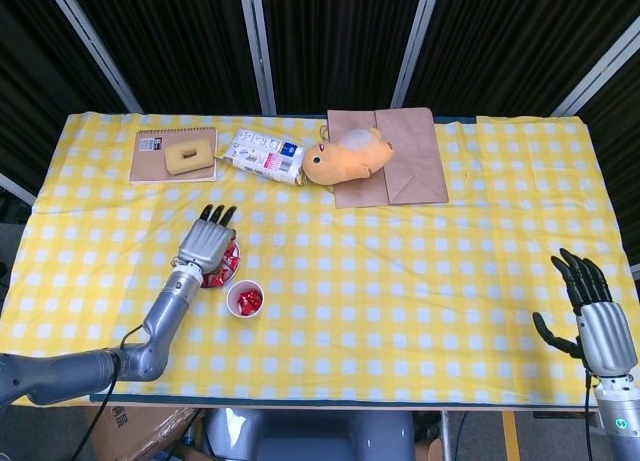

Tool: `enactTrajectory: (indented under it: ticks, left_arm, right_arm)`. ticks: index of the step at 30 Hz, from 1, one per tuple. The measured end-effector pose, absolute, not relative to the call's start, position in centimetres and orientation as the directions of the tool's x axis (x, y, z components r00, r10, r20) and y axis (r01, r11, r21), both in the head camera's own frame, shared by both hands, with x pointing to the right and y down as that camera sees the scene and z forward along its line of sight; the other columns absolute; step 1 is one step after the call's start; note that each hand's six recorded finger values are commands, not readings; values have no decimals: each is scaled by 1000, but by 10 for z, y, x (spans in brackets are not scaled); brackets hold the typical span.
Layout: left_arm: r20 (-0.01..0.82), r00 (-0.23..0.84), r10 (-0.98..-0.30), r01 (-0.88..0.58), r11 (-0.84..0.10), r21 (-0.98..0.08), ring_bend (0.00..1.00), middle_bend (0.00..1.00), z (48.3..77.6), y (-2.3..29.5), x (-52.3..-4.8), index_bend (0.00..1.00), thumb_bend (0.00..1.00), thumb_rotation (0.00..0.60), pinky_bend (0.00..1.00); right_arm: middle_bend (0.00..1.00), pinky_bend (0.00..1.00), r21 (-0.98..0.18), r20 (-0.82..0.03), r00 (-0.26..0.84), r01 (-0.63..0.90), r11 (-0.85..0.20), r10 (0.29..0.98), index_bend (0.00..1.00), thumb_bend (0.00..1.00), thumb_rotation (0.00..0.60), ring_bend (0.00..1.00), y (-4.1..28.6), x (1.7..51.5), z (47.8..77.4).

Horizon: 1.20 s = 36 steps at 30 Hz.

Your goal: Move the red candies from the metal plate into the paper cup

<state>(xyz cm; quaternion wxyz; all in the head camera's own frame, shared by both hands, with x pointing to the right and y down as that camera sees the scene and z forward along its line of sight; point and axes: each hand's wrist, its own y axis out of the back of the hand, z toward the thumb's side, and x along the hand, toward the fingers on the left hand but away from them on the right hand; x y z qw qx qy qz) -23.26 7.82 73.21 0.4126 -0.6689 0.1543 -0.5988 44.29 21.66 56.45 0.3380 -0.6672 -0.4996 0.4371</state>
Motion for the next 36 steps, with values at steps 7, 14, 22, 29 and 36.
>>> enactTrajectory:
  ticks: [7, 14, 22, 29, 36]
  left_arm:
    - [680, 226, -698, 286, -620, -731, 0, 0, 737, 76, -234, 483, 229, 600, 0]
    - [691, 226, -687, 276, -635, -722, 0, 0, 745, 79, -230, 484, 243, 600, 0]
    - [693, 231, -683, 271, -639, -720, 0, 0, 746, 81, -228, 542, 398, 600, 0]
    - [686, 228, -691, 265, -634, -727, 0, 0, 741, 81, -233, 574, 429, 600, 0]
    - [653, 239, -719, 220, -615, -757, 0, 0, 721, 73, -236, 571, 429, 600, 0]
  right_arm:
    - [0, 0, -888, -246, 119, 369, -273, 962, 0, 423, 600, 0, 217, 443, 565]
    - [0, 0, -887, -251, 120, 370, -278, 961, 0, 424, 600, 0, 217, 443, 566]
    - [0, 0, -885, -250, 117, 375, -276, 961, 0, 424, 600, 0, 217, 443, 565]
    - [0, 0, -885, -249, 117, 375, -275, 961, 0, 424, 600, 0, 217, 443, 565]
    - [0, 0, -885, -247, 118, 376, -274, 962, 0, 423, 600, 0, 217, 443, 565]
